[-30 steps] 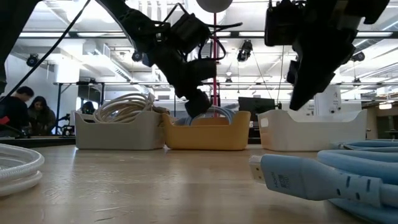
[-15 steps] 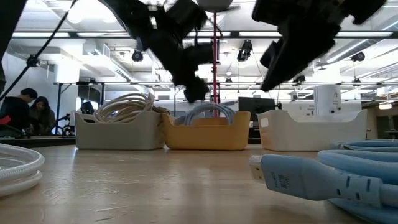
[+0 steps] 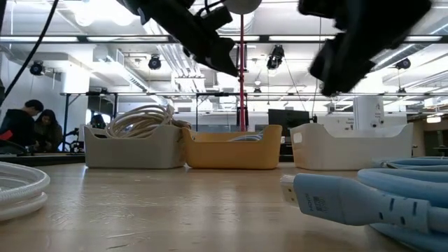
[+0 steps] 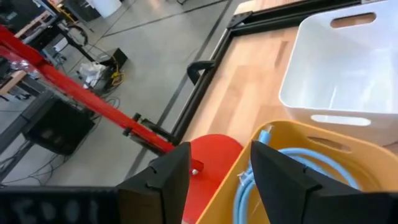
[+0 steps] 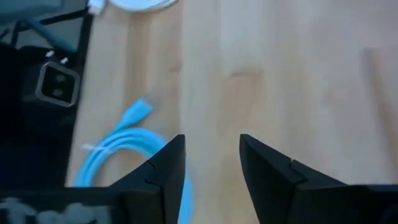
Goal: Sort HDMI cables
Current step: Put the bottom blue hdmi cable into the orange bin
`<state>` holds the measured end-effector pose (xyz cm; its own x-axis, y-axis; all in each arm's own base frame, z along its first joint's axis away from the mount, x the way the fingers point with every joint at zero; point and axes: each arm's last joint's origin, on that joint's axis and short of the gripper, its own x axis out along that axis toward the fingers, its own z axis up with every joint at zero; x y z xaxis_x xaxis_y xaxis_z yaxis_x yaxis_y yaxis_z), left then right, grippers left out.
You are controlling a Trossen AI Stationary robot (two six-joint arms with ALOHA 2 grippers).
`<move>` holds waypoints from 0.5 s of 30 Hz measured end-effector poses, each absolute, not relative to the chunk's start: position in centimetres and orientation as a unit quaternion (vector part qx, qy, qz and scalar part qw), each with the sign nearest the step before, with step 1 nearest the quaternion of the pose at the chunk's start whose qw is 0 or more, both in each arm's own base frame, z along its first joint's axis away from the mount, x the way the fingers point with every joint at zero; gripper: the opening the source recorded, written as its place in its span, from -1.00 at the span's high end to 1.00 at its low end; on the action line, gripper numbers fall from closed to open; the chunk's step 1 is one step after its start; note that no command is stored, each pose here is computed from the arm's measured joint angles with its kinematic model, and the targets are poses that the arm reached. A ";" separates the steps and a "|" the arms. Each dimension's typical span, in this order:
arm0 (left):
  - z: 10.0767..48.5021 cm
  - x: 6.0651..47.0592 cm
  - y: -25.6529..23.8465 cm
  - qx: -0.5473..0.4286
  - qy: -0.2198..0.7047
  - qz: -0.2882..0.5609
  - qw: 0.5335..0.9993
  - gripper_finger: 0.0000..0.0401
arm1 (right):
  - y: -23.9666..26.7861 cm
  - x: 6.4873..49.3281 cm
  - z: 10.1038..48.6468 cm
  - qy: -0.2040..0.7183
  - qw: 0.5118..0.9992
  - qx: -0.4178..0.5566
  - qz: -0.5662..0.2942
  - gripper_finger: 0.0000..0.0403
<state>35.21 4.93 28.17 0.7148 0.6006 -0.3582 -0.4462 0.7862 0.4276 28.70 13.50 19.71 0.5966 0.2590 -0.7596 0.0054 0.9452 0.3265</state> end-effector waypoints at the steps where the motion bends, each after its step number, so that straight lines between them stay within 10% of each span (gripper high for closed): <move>1: 28.2 35.1 4.9 0.158 0.248 0.287 0.912 0.10 | 14.0 28.6 19.4 0.449 0.877 0.156 0.072 0.24; 15: 28.8 34.1 4.5 0.155 0.265 0.281 0.909 0.10 | 18.7 29.2 14.1 0.550 0.819 0.160 0.032 0.22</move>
<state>34.07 4.54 28.83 0.7021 0.5928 -0.3945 -0.4292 0.7944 0.4298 29.18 18.71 14.10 0.3936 0.2281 -0.8905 0.1232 0.9469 0.2970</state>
